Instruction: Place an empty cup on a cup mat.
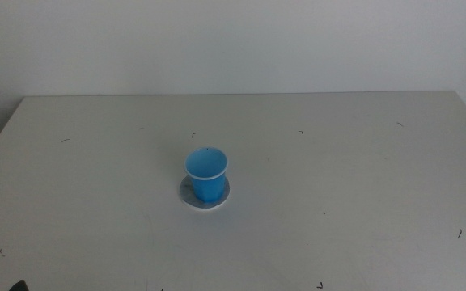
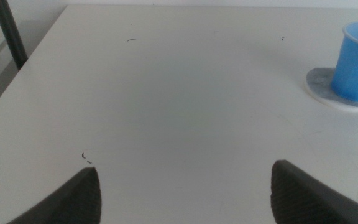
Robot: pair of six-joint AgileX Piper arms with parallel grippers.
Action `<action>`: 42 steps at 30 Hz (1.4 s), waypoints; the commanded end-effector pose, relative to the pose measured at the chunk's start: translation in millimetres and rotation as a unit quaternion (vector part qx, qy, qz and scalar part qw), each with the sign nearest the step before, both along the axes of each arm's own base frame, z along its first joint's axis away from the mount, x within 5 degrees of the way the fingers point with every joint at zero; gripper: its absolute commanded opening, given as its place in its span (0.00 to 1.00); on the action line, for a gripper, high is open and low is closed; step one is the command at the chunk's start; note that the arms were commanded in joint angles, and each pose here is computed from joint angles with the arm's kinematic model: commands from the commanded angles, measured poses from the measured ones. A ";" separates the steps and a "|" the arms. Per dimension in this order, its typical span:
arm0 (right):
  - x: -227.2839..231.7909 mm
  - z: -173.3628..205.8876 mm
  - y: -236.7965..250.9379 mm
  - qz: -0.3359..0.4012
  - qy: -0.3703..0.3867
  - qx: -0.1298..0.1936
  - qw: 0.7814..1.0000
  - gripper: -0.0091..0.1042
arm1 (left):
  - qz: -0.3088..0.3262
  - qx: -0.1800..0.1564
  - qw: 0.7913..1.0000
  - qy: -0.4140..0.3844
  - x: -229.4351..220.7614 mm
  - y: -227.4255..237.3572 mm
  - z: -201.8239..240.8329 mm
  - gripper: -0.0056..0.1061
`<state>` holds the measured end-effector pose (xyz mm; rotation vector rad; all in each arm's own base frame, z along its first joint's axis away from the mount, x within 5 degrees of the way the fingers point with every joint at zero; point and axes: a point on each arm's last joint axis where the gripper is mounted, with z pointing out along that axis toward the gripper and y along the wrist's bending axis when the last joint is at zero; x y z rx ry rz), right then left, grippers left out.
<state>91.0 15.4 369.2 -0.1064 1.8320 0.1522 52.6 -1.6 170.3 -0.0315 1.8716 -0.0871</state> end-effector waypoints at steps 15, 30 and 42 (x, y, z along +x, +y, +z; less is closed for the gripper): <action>-2.9 -136.0 2.7 0.019 -0.159 0.018 0.987 0.91 | 0.000 -0.008 0.999 -0.042 0.8 -0.4 8.5 0.99; -28.6 -148.8 -2.4 0.018 -0.225 0.028 0.974 0.91 | 0.000 -0.008 0.999 -0.042 0.8 -0.4 8.5 0.99; -33.6 -154.0 -3.5 0.018 -0.210 0.013 0.977 0.91 | 0.000 -0.008 0.999 -0.042 0.8 -0.4 8.5 0.99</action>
